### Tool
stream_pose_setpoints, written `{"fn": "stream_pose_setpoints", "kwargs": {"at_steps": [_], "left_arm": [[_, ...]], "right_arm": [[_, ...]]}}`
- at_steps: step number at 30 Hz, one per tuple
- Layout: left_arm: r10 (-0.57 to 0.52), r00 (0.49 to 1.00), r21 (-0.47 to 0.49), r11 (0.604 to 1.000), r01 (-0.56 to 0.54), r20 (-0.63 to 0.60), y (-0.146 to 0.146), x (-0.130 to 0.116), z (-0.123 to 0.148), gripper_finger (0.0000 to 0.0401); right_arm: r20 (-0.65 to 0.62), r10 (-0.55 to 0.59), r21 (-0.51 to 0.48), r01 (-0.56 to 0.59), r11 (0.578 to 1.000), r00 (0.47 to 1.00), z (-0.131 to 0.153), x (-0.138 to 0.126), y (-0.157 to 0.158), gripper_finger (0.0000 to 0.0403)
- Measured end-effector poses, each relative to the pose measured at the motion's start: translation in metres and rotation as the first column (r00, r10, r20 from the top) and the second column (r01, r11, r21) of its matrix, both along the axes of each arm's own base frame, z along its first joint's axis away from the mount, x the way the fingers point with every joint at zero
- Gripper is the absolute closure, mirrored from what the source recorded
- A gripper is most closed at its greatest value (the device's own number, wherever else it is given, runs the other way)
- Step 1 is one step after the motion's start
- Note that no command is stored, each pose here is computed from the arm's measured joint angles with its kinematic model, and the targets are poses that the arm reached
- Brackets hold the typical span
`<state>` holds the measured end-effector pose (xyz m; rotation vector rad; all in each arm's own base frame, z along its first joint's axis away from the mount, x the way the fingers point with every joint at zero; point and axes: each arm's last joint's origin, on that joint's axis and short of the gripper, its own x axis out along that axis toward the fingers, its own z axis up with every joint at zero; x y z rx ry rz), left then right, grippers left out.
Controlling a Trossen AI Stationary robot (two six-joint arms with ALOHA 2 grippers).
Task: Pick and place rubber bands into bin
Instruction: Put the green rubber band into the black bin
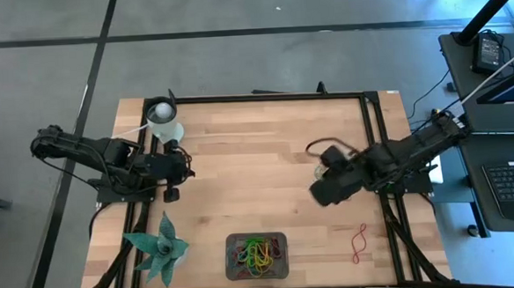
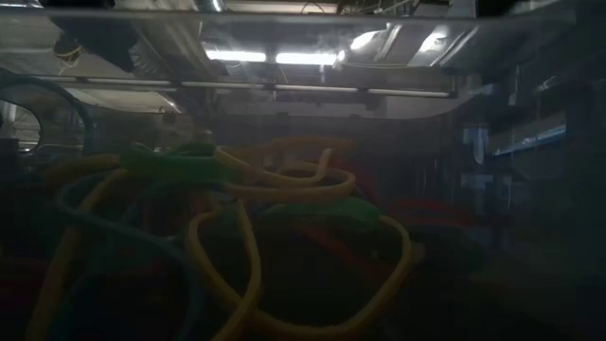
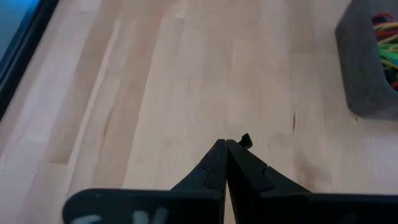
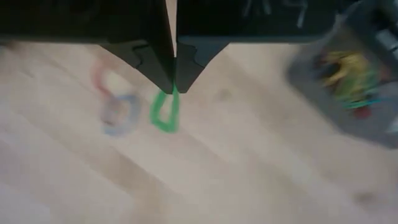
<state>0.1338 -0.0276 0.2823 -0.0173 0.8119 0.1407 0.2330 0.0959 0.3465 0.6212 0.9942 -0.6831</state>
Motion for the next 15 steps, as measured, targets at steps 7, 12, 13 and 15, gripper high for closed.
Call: {"fn": "stream_pose_setpoints", "kwargs": {"at_steps": [7,12,13,15], "left_arm": [[-0.044,0.999,0.035,0.998,0.044,-0.008,0.000,0.000,0.000,0.0398],[-0.045,0.999,0.036,0.998,0.045,-0.008,0.000,0.000,0.000,0.0398],[-0.044,0.999,0.037,0.998,0.044,-0.008,0.000,0.000,0.000,0.0398],[-0.044,0.999,0.037,0.998,0.044,-0.008,0.000,0.000,0.000,0.0398]], "right_arm": [[0.033,0.185,-0.040,-0.183,0.982,0.982,0.003,0.063,0.040,0.0403],[0.025,0.307,-0.078,-0.304,0.949,0.951,0.002,0.104,0.064,0.0403],[0.026,0.329,-0.083,-0.326,0.942,0.944,0.001,0.111,0.067,0.0403],[0.026,0.366,-0.092,-0.362,0.928,0.930,0.000,0.124,0.074,0.0403]]}}
